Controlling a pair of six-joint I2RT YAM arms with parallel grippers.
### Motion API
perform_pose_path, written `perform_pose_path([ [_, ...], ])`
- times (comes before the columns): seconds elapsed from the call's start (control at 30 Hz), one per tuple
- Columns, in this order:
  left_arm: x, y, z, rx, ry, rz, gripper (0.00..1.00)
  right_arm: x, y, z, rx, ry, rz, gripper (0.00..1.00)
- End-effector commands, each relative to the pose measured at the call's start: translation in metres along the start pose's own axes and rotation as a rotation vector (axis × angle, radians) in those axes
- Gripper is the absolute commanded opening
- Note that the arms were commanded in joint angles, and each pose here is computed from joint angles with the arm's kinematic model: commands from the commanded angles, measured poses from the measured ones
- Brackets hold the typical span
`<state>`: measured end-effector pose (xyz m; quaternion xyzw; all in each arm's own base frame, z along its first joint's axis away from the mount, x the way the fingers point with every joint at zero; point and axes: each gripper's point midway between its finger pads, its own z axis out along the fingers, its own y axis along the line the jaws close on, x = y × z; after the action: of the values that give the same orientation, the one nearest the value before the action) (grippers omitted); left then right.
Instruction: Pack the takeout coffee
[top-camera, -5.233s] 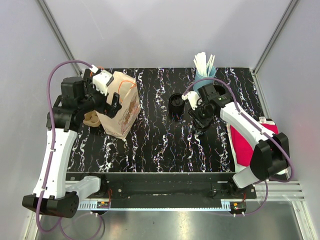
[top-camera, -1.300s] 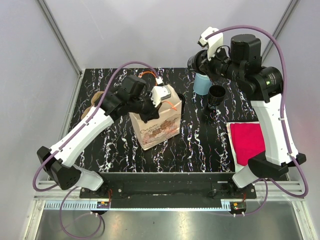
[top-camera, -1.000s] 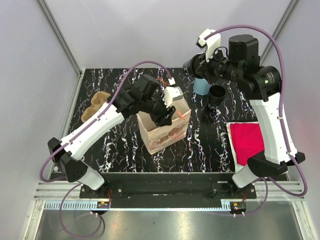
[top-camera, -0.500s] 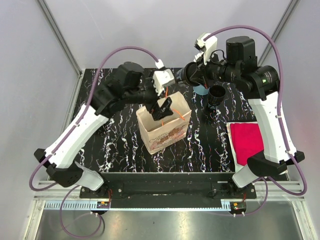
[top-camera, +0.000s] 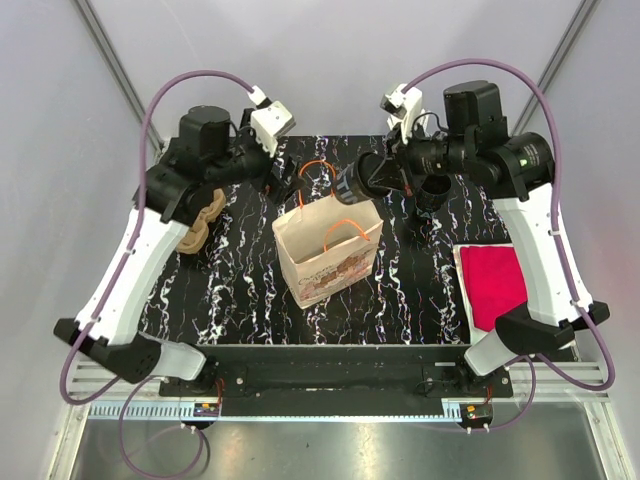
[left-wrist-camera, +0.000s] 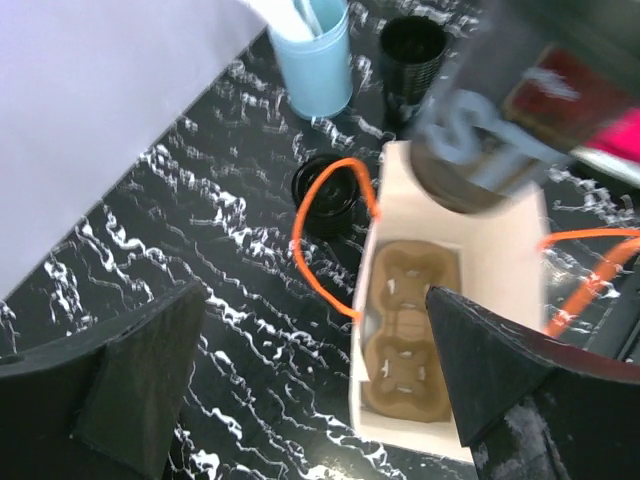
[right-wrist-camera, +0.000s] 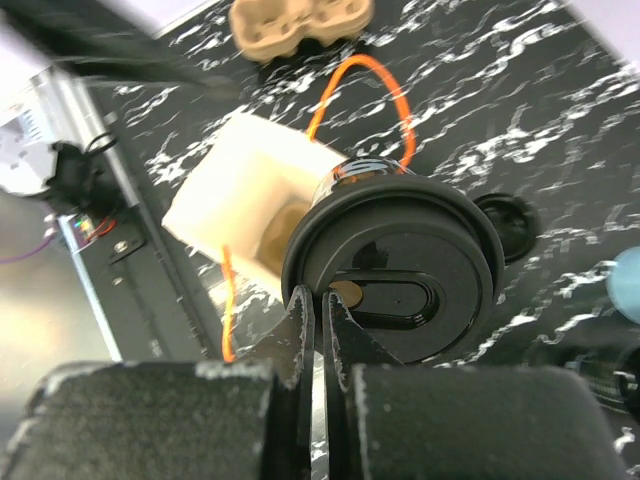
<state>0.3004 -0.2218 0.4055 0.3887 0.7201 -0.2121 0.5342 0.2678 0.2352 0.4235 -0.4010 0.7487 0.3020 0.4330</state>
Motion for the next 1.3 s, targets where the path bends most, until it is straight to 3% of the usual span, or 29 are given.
perform_pose_path([
  [0.0,0.016,0.017,0.034,0.014,0.026,-0.002,0.99,0.007,0.021,0.007,-0.097,0.021,0.032,0.00],
  [0.33,0.030,0.008,0.072,0.140,0.053,-0.033,0.98,0.023,0.015,0.042,-0.101,0.109,0.052,0.00],
  [0.57,0.038,0.010,0.083,0.152,0.065,-0.046,0.73,0.044,0.014,0.071,-0.118,0.194,0.069,0.00],
  [0.8,0.042,0.010,0.090,0.154,0.065,-0.065,0.36,0.064,0.005,0.094,-0.073,0.272,0.090,0.00],
  [1.27,0.054,0.022,0.097,0.076,0.089,-0.123,0.11,0.102,-0.006,0.112,0.038,0.377,0.014,0.00],
])
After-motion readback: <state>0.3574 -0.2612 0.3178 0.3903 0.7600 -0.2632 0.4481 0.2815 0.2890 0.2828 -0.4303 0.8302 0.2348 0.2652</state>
